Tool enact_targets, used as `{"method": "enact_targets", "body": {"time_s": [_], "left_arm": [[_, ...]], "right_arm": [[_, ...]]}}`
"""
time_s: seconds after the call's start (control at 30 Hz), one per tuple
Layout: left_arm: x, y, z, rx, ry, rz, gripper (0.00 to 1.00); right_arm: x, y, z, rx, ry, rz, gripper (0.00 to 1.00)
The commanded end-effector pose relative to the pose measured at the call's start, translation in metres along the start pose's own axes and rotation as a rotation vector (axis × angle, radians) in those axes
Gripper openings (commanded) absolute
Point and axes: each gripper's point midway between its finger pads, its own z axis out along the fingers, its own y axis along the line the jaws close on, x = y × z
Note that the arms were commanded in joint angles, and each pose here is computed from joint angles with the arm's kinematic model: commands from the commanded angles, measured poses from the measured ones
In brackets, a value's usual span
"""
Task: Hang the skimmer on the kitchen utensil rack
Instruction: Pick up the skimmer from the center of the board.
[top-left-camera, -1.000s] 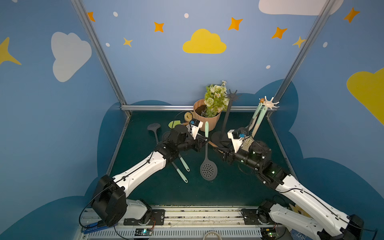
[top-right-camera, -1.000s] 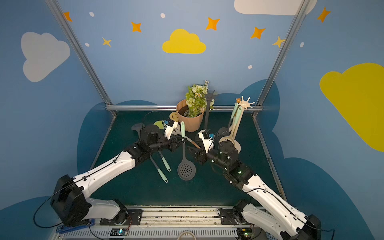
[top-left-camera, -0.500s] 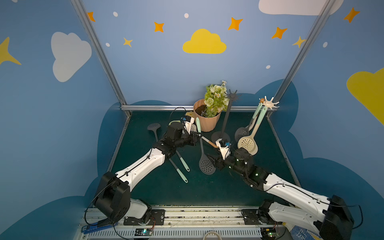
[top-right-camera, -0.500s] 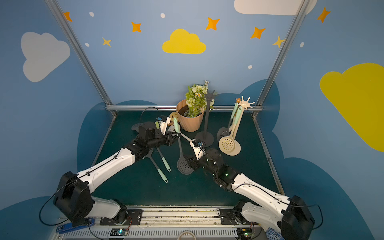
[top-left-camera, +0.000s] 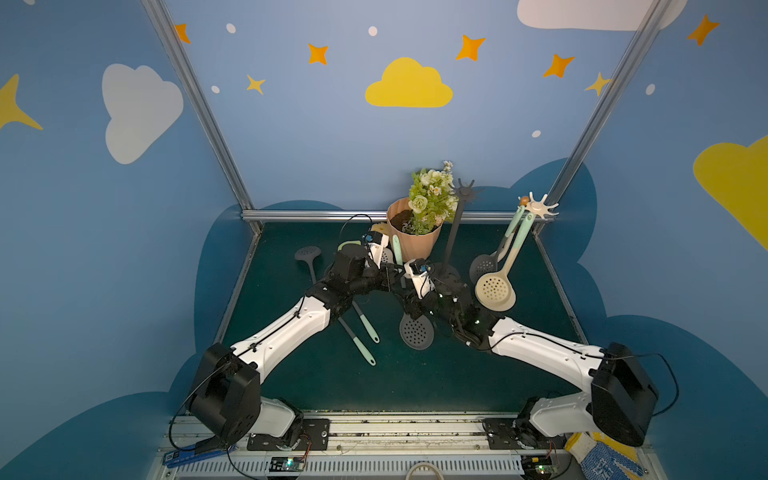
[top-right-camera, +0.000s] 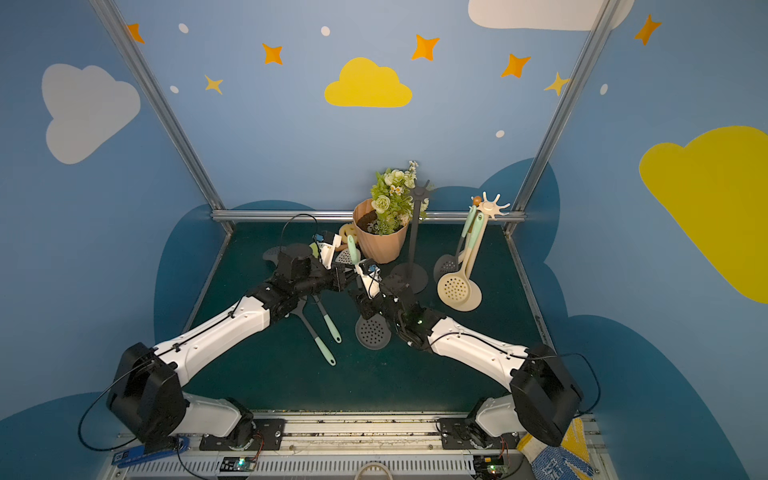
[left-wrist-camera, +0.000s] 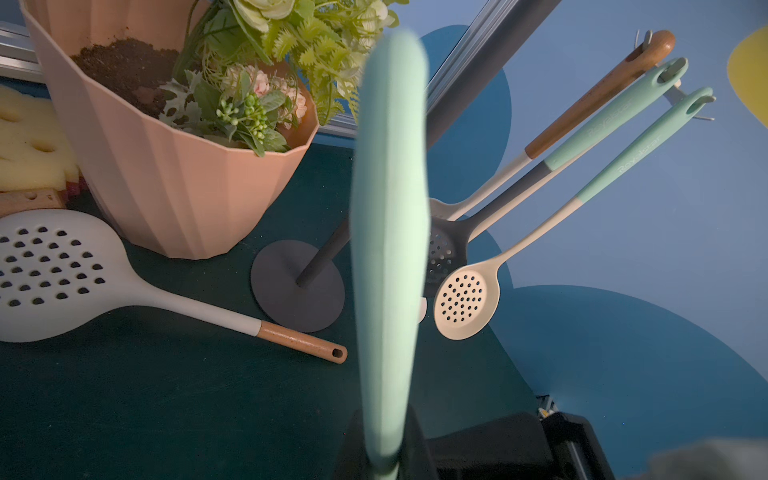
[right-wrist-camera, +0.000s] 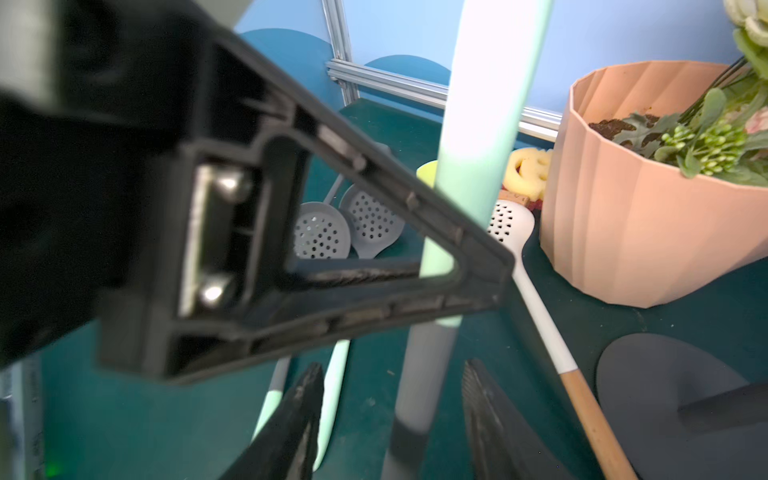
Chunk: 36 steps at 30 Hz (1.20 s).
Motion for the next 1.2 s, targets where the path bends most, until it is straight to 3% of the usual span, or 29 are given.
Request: {"method": "enact_targets", "body": {"time_s": [0.0,0.23,0.33,0.43,0.57,0.7,0.87,1.17], "left_arm": [[-0.028,-0.015,-0.01,0.044,-0.076,0.004,0.04],[-0.034,-0.013,-0.013,0.063,-0.087,-0.032,0.06],[-0.039,-0.01,-0.015,0.071,-0.09,-0.055,0.25],[-0.047,-0.008,-0.02,0.088,-0.11,-0.076,0.52],[-0.053,-0.014,-0.029,0.146,-0.115,-0.064,0.71],[-0.057,-0.023,-0.036,0.205,-0.113,-0.028,0.79],[-0.055,-0.019,-0.035,0.189,-0.103,0.0,0.91],[-0.047,-0.009,-0.028,0.123,-0.092,0.045,1.0]], "right_arm": [[-0.01,-0.006,0.005,0.05,-0.038,-0.007,0.45],[-0.015,-0.009,0.011,0.042,-0.054,0.005,0.12],[-0.015,-0.015,0.007,0.045,-0.04,0.037,0.0],[-0.013,-0.023,-0.003,0.053,-0.029,0.058,0.0],[-0.009,-0.04,-0.026,0.082,-0.019,0.081,0.0],[-0.006,-0.063,-0.058,0.155,-0.015,0.088,0.0],[-0.001,-0.094,-0.105,0.245,-0.038,0.128,0.0],[-0.008,-0.134,-0.174,0.352,-0.104,0.216,0.0]]}}
